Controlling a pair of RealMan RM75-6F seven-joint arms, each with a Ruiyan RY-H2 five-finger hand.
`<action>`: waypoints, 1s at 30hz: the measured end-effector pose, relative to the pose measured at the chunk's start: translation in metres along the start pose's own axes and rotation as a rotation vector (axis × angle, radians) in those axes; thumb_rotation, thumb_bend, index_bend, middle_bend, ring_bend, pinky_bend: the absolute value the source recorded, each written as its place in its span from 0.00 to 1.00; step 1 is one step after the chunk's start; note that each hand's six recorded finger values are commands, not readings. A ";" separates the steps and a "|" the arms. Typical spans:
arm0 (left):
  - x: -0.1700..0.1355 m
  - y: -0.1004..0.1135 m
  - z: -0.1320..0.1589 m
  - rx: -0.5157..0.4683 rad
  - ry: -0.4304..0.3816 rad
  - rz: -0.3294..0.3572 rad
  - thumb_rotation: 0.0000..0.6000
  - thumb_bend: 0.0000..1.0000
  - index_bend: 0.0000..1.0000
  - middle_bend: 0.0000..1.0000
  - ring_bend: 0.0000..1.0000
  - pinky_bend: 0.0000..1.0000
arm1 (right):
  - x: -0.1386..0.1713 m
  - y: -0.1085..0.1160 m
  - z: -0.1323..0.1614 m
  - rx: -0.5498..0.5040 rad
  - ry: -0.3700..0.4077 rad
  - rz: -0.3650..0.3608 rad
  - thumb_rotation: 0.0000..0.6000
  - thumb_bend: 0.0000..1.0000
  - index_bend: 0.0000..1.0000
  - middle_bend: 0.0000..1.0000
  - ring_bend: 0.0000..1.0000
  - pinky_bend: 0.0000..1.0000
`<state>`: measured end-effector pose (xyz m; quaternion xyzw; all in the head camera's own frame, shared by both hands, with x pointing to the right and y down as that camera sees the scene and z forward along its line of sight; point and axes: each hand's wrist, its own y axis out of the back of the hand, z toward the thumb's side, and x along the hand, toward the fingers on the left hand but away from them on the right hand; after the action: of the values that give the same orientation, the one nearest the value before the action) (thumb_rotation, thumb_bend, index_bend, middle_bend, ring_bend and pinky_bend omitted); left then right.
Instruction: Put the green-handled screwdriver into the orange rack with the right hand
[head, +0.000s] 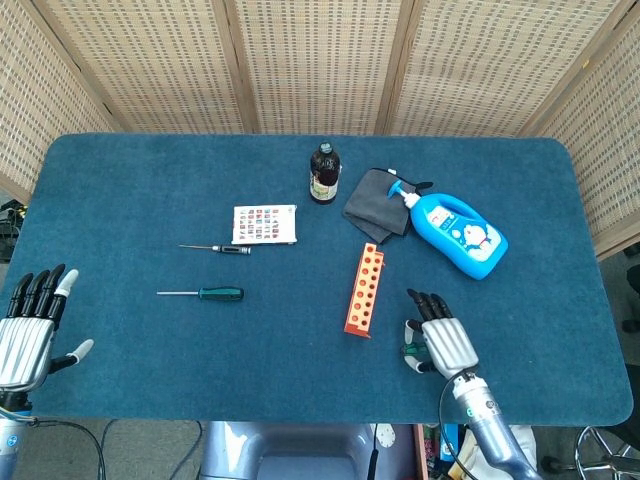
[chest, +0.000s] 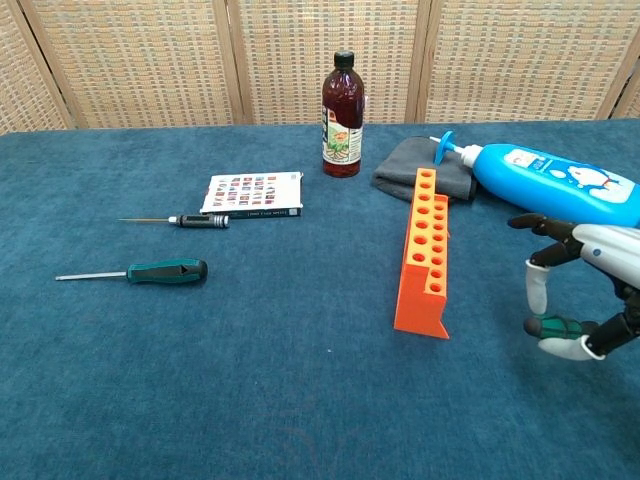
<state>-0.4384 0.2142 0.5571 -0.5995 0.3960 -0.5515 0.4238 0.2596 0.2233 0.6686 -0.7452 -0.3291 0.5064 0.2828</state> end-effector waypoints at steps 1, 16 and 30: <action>0.000 0.000 0.000 -0.001 0.000 0.000 1.00 0.00 0.00 0.00 0.00 0.00 | 0.000 0.003 0.000 -0.012 -0.001 -0.004 1.00 0.23 0.61 0.00 0.00 0.00; 0.000 0.001 0.001 -0.005 -0.002 0.006 1.00 0.00 0.00 0.00 0.00 0.00 | 0.009 0.084 -0.007 -0.447 -0.048 -0.073 1.00 0.23 0.61 0.00 0.00 0.00; 0.001 0.001 0.001 -0.009 -0.005 0.010 1.00 0.00 0.00 0.00 0.00 0.00 | 0.008 0.145 -0.004 -0.875 -0.083 -0.137 1.00 0.23 0.61 0.00 0.00 0.00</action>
<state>-0.4374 0.2135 0.5564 -0.6007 0.4006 -0.5460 0.4249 0.2952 0.1385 0.5563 -0.7502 -0.5722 0.3289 -0.0399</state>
